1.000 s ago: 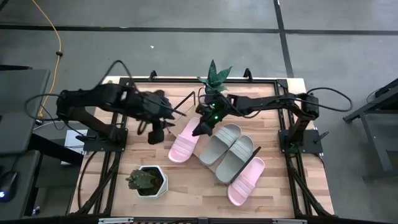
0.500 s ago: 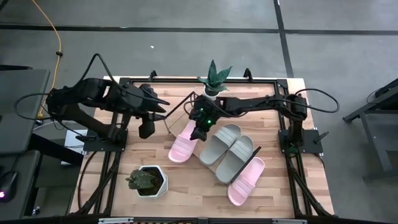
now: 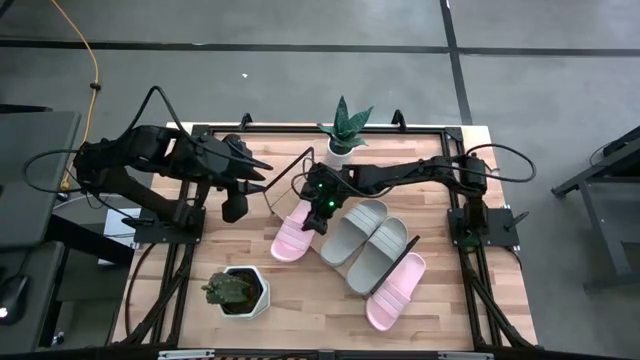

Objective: Pick and place slides into the shelf
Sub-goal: Put the left pink slide on the shelf

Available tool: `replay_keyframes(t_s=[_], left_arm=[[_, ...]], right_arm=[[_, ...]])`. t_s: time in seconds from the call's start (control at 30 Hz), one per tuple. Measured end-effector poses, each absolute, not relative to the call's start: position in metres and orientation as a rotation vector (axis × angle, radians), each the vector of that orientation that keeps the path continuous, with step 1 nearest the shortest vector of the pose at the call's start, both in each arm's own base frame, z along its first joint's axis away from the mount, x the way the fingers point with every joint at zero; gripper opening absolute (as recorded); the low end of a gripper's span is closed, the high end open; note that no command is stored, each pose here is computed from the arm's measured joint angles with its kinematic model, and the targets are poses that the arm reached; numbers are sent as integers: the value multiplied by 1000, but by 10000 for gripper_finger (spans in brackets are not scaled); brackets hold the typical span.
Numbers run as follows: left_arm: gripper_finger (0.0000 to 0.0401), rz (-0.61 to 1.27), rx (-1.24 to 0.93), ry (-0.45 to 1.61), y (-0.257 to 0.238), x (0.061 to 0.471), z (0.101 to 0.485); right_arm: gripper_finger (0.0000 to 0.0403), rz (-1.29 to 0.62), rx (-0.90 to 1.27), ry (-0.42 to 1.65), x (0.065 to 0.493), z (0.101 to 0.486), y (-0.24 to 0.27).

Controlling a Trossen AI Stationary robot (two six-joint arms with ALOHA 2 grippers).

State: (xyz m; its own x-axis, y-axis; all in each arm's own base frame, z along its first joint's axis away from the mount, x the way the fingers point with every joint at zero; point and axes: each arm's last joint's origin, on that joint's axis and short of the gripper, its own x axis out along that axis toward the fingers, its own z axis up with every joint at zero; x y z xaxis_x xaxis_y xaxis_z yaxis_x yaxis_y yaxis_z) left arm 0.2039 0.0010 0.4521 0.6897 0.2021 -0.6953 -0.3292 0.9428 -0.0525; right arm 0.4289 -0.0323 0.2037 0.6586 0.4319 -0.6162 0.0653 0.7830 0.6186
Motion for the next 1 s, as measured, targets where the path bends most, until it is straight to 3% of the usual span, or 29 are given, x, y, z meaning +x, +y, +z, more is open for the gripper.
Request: replay_keyframes(t_s=[0.37, 0.5, 0.73, 1.0], left_arm=[[101, 300, -165, 787, 1, 202, 450], [101, 293, -148, 788, 1, 202, 450], [101, 296, -137, 789, 1, 202, 450], [101, 297, -136, 788, 1, 202, 450]], right_arm=[[123, 244, 662, 835, 436, 191, -27], [95, 247, 656, 820, 437, 192, -28], [9, 252, 652, 806, 438, 193, -28], [3, 230, 673, 808, 437, 196, -28]])
